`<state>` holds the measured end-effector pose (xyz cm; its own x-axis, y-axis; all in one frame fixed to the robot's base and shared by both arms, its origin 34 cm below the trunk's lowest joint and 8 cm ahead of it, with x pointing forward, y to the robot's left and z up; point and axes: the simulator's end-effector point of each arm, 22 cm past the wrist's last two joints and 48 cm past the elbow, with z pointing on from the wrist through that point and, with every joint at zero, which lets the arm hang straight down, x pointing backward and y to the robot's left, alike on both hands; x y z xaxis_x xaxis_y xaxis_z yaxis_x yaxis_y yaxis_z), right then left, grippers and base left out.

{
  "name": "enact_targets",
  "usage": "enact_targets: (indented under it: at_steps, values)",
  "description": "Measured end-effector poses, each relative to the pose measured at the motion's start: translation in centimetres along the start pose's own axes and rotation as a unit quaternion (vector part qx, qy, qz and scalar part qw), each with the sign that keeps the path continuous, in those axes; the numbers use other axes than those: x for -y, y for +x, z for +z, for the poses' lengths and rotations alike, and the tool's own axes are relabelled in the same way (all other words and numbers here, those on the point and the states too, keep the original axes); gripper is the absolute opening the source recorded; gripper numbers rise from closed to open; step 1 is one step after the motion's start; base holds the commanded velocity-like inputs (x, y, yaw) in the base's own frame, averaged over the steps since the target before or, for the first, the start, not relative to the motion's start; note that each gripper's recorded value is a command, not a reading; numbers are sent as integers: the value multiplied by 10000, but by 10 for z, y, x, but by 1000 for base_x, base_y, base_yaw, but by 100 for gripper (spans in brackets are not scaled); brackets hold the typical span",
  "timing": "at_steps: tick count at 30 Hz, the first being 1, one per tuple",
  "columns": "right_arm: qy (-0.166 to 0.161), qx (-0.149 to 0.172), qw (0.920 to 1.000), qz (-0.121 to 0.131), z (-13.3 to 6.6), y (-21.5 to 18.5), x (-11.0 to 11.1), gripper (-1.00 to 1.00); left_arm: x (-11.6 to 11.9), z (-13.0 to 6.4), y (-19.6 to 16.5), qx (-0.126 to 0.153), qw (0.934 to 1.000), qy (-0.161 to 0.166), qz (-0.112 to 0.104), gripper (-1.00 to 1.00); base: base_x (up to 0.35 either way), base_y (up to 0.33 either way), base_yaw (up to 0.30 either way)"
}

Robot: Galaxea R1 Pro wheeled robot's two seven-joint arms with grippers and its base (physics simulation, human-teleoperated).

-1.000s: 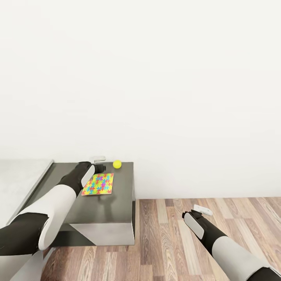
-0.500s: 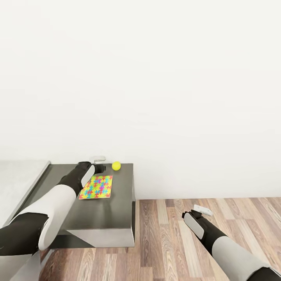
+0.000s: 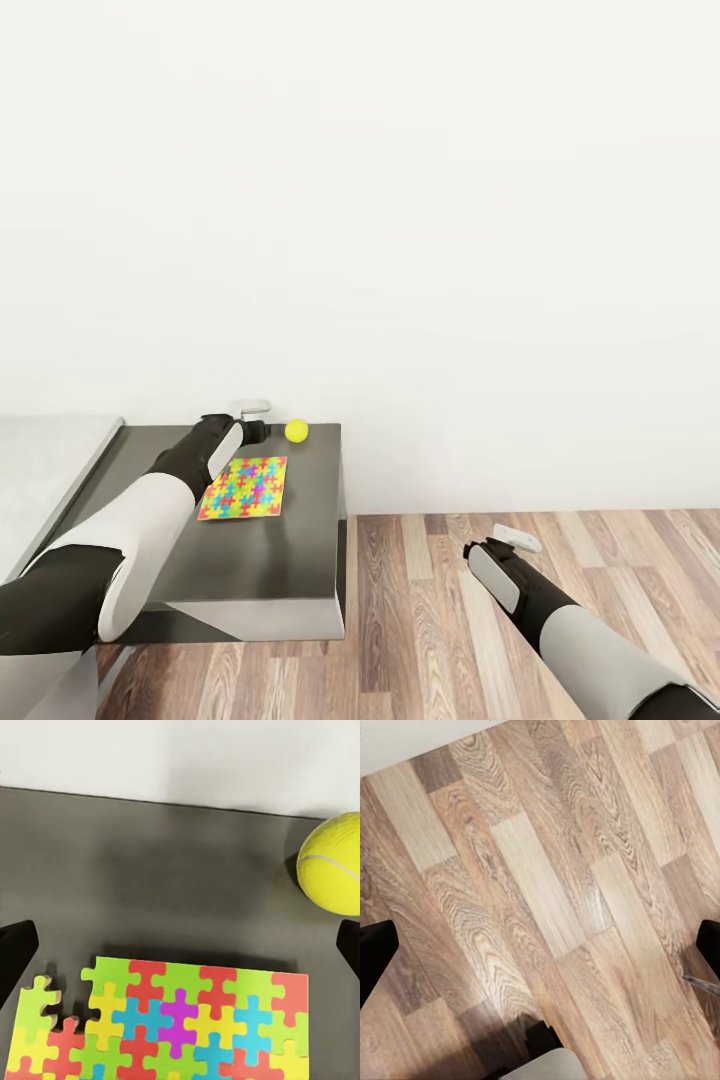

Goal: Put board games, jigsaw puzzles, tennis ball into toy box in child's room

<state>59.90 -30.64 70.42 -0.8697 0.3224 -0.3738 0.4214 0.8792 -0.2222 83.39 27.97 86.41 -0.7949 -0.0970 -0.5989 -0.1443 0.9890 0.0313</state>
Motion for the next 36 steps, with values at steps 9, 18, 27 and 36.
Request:
enact_targets:
  at_steps: [9, 18, 27, 36]
  values:
    - [-4, 0, 10000, 0, 0, 0, 0, 100, 0, 0, 0, -6, 10000, -1, 2, 100, 122, 54, 0]
    - [-3, -2, 10000, -1, 0, 0, -1, 100, -1, 0, 0, -13, 10000, -17, 10, 100, -38, 35, 0]
    - [-3, -3, 10000, -2, 0, 0, 0, 100, -1, 0, 1, -12, 10000, -21, 23, 100, -44, 29, 0]
    - [-7, -10, 10000, -4, 0, 1, -1, 100, -1, 0, 1, -16, 10000, -27, 29, 100, 65, 1, 0]
